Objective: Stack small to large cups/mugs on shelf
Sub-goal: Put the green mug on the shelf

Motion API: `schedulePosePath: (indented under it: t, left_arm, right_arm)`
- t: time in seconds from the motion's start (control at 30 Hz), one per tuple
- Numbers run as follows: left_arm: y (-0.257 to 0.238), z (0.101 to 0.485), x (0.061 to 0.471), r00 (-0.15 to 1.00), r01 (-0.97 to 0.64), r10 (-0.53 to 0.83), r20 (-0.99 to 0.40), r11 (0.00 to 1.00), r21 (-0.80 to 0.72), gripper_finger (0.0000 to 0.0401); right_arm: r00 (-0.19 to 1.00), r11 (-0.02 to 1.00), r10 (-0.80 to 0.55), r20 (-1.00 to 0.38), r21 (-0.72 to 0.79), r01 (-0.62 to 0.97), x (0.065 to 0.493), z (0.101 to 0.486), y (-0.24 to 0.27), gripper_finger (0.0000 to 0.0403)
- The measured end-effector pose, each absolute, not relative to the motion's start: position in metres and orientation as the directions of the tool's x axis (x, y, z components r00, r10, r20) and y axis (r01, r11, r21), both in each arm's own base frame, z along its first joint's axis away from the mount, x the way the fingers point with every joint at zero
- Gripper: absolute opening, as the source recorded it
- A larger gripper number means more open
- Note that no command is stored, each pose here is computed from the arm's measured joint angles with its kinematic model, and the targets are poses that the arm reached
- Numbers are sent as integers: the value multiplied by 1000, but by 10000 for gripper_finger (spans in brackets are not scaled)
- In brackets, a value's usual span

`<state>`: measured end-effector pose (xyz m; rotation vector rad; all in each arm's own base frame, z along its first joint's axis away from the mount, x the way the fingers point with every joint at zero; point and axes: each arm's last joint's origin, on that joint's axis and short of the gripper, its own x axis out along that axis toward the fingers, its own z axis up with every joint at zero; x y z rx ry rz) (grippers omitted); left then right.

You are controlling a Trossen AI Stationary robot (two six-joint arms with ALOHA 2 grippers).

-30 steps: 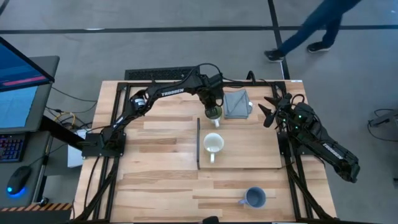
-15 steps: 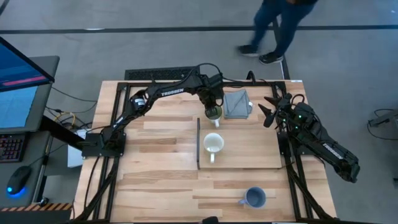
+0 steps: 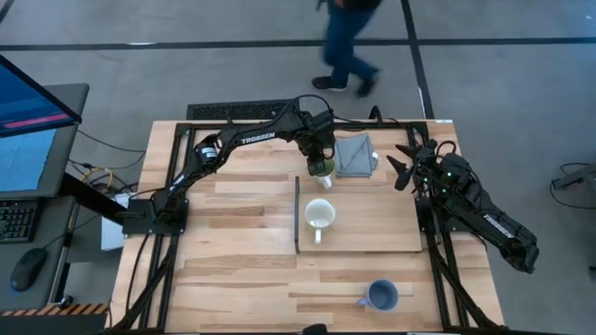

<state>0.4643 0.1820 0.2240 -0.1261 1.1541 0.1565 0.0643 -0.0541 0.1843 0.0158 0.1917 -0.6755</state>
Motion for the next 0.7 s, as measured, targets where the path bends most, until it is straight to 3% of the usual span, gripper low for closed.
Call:
schedulePosePath:
  t: [0.7]
  left_arm:
    - [182,261,462,435,-171,123,-892,984,52,119]
  right_arm:
    - [762,781,-618,-194,-47,622,64,184,-54,261]
